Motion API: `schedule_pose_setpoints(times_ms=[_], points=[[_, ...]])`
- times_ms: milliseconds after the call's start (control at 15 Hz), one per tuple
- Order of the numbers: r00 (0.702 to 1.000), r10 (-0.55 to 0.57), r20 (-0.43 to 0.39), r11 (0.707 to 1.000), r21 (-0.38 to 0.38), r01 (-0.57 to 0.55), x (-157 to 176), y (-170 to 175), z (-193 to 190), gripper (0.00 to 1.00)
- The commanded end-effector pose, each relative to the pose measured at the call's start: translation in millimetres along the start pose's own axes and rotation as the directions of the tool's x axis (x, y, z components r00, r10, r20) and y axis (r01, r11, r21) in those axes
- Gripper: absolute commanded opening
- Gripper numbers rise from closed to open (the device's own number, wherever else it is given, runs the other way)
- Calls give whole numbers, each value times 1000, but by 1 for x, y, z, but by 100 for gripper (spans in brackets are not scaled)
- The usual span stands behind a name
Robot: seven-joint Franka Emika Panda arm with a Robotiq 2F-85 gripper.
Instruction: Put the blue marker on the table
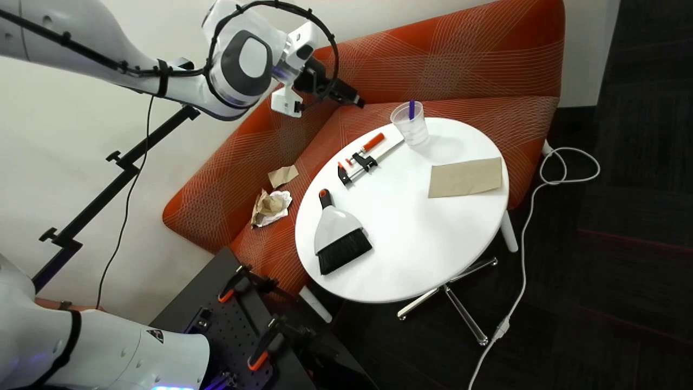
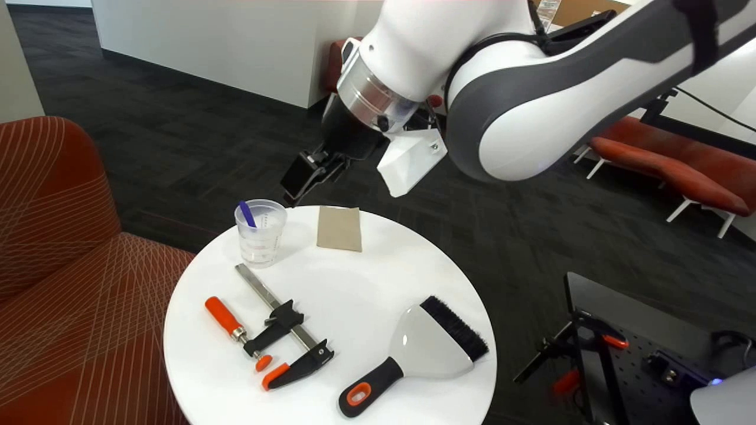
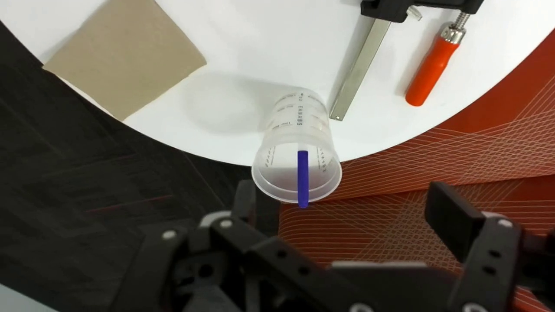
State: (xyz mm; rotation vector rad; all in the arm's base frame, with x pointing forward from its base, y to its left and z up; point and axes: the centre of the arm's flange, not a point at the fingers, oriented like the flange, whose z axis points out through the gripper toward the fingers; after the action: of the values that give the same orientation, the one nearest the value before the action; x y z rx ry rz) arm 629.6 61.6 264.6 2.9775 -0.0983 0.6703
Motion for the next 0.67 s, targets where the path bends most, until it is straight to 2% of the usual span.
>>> schedule_pose_setpoints(times_ms=[0,600], points=[[1000,1,-16,1000,-25,-2,22,-15,30,100],[1000,12,2,1000,-29,-12,48,-14,83,100]])
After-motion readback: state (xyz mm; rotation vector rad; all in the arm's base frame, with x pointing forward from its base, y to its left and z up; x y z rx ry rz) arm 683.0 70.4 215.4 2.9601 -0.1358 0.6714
